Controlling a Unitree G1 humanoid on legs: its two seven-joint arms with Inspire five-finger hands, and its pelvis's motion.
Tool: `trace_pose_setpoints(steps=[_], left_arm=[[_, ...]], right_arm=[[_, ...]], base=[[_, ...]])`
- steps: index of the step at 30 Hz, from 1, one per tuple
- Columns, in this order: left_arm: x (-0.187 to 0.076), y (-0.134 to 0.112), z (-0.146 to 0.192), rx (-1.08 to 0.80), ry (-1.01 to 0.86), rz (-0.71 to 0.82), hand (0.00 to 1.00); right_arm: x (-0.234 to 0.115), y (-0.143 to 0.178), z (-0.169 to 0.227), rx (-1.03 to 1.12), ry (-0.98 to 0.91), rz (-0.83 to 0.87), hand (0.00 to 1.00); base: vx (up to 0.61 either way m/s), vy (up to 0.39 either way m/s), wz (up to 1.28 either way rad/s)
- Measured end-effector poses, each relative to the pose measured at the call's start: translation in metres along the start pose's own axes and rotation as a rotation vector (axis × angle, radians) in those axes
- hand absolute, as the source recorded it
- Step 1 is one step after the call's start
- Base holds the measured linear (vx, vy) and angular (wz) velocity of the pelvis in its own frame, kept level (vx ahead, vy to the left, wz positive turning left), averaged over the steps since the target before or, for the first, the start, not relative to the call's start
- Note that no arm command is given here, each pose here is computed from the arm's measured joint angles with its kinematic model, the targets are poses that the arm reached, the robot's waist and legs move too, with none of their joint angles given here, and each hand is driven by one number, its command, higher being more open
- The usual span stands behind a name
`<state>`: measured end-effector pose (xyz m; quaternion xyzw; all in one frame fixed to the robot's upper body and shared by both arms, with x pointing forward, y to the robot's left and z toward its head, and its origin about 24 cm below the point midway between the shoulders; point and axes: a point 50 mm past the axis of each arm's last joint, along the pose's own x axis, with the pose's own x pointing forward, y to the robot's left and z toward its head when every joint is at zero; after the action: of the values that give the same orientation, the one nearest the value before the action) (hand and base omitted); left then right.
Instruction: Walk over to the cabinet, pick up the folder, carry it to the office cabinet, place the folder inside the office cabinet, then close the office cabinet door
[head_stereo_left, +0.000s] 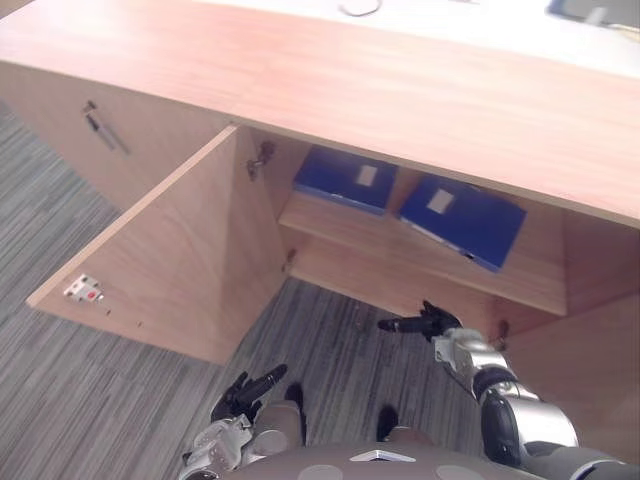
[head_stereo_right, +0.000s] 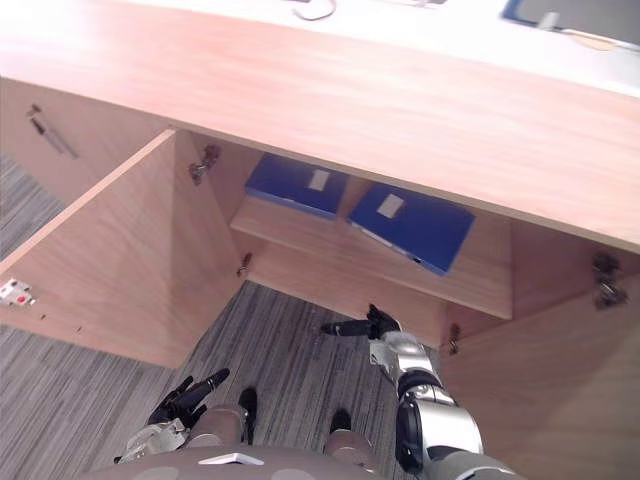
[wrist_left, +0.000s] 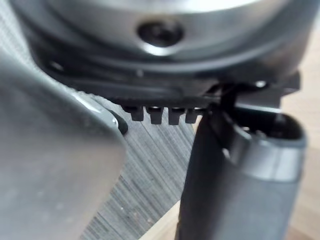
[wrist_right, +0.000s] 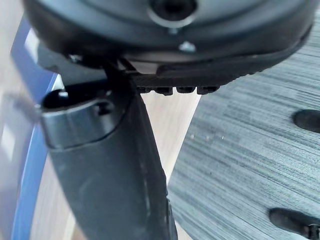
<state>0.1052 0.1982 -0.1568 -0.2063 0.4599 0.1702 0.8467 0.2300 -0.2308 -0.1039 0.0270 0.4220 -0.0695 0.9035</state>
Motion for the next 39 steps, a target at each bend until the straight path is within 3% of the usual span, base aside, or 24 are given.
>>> trace_pose_setpoints(steps=[6, 10, 16, 20, 24, 32, 39], left_arm=[[-0.004, 0.024, -0.010, 0.019, 0.047, 0.104, 1.00], [-0.005, 0.027, -0.015, 0.004, 0.058, 0.143, 1.00], [-0.005, 0.023, -0.016, 0.012, 0.058, 0.156, 1.00], [-0.007, 0.035, -0.012, -0.020, 0.040, 0.222, 1.00], [-0.007, 0.027, -0.018, -0.036, 0.048, 0.212, 1.00], [-0.006, 0.028, -0.018, 0.016, 0.061, 0.222, 1.00], [-0.007, 0.028, -0.021, 0.024, 0.070, 0.224, 1.00]], right_arm=[[-0.024, 0.004, -0.102, 0.315, 0.179, -0.086, 1.00], [-0.042, 0.005, -0.136, 0.374, 0.226, -0.146, 1.00], [-0.052, -0.001, -0.127, 0.421, 0.106, -0.239, 1.00], [-0.060, 0.001, -0.135, 0.447, 0.098, -0.301, 1.00], [-0.060, -0.011, -0.116, 0.475, 0.003, -0.370, 1.00], [-0.064, -0.030, -0.122, 0.501, 0.024, -0.477, 1.00], [-0.065, -0.043, -0.088, 0.429, -0.121, -0.486, 1.00]], base=[[-0.09, 0.059, -0.94], [-0.05, 0.038, -1.18], [-0.01, 0.025, -0.84], [0.11, -0.013, -0.58], [0.07, -0.024, -0.92], [0.05, -0.023, -0.53], [0.00, 0.108, -0.12]])
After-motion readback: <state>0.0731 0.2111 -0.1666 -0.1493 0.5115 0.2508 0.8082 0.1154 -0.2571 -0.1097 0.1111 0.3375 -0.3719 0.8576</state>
